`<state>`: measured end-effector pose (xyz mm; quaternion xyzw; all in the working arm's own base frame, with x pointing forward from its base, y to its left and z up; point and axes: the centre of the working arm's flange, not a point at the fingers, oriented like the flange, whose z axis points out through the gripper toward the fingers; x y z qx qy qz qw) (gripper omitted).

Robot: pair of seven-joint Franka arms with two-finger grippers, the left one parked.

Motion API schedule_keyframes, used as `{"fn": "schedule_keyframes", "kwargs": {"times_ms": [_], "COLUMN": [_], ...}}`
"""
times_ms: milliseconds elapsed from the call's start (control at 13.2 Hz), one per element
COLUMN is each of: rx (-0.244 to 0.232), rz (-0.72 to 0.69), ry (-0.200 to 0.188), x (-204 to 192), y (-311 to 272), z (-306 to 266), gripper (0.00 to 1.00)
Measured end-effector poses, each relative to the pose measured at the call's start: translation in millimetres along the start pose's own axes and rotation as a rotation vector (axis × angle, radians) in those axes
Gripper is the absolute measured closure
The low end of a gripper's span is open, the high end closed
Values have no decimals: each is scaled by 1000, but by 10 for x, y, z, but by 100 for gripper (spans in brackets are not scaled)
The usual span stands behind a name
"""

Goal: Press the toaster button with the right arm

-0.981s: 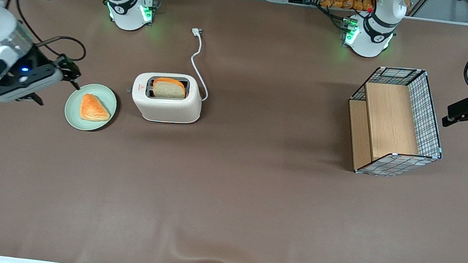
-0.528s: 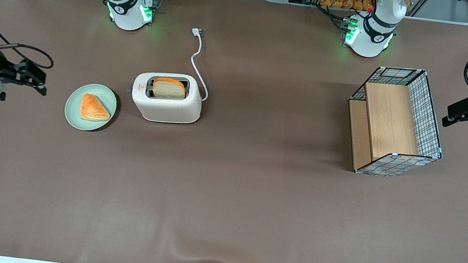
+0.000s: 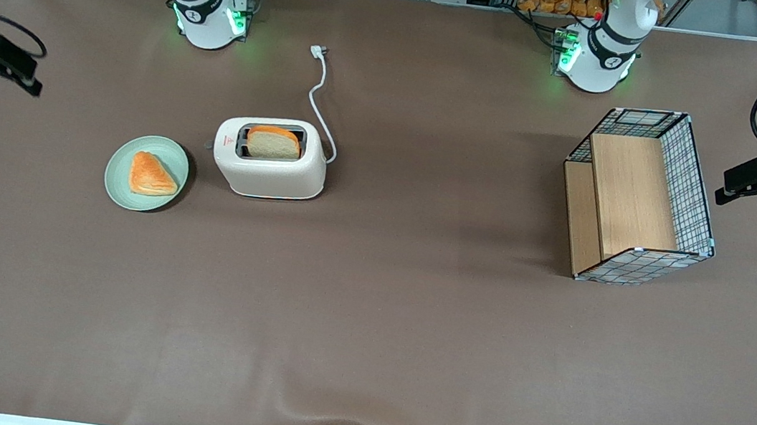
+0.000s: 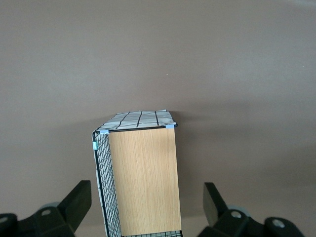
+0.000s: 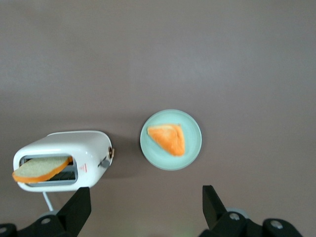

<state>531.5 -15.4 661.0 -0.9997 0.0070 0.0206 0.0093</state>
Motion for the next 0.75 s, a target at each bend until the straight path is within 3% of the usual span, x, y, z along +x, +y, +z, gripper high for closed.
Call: {"fn": "schedule_keyframes", "kwargs": {"times_ms": [226, 453, 755], "rx": [3, 4, 4], "rz": [43, 83, 91], "ry": [-4, -42, -43], "x": [-144, -206, -210], "y": [133, 158, 153], "z": [-127, -113, -114], "gripper": [0, 0, 0]}}
